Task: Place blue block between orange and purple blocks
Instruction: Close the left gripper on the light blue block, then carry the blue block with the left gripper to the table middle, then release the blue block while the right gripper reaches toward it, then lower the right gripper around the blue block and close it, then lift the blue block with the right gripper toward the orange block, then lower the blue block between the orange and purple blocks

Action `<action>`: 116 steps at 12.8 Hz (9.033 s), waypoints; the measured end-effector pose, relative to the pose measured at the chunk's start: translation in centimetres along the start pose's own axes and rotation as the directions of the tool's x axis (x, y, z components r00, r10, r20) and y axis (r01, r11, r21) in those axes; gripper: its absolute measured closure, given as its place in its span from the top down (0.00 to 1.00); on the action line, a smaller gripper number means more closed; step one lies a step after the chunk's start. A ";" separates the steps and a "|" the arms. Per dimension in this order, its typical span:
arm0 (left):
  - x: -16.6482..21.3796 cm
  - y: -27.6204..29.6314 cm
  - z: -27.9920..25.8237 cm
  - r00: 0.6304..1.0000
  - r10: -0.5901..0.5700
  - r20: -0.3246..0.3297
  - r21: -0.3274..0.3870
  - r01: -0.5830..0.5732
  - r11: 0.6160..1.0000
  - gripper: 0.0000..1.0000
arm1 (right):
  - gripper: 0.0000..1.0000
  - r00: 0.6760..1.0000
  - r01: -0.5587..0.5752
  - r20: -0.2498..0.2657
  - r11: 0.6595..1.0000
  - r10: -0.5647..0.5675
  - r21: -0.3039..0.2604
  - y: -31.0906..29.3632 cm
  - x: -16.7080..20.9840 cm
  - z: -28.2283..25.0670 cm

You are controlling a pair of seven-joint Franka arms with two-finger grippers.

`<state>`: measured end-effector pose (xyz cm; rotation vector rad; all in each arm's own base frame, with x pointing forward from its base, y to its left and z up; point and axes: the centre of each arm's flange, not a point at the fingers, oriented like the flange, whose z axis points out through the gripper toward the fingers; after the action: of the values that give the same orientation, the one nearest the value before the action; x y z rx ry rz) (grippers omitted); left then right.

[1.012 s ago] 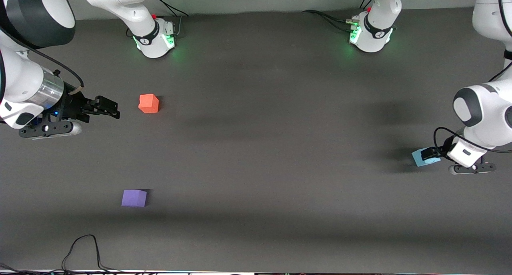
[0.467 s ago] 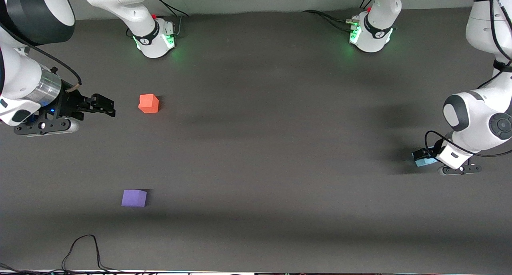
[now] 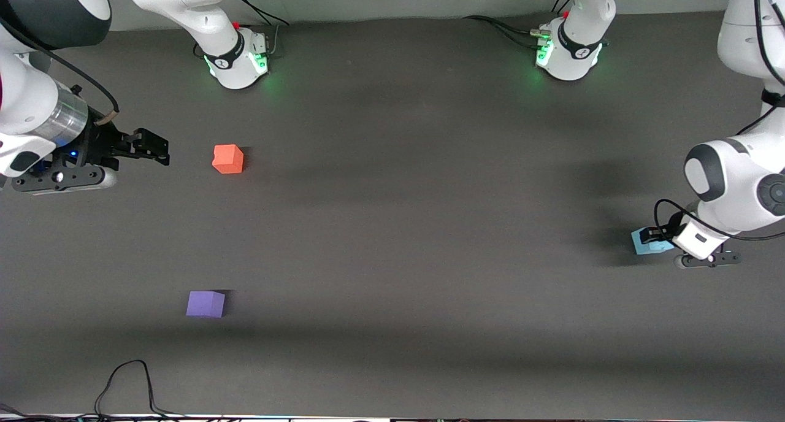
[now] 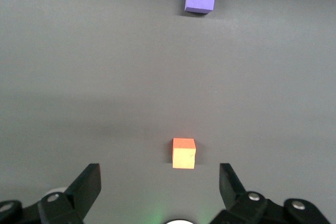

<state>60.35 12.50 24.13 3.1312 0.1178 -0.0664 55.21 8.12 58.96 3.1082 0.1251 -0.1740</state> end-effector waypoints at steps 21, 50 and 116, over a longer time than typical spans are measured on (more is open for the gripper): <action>-20.1 71.2 2.9 0.991 0.090 -0.102 0.034 -0.087 0.996 0.56 | 1.00 1.000 0.019 -0.009 0.998 -0.019 -0.064 -0.4 -0.4 -1.5; -2.9 12.7 -31.9 0.999 0.052 -0.012 -0.009 -0.052 0.999 1.00 | 1.00 0.988 -0.134 -0.076 0.990 0.136 0.039 -38.0 -0.6 11.3; -7.5 13.8 -36.8 0.987 0.147 -0.058 0.032 -0.146 0.989 1.00 | 0.61 0.999 0.002 -0.038 0.997 0.001 0.075 -2.8 3.3 2.4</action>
<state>55.51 -1.53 61.28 3.1584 -0.1143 0.0271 57.99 11.06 56.10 3.1870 0.1224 -0.1227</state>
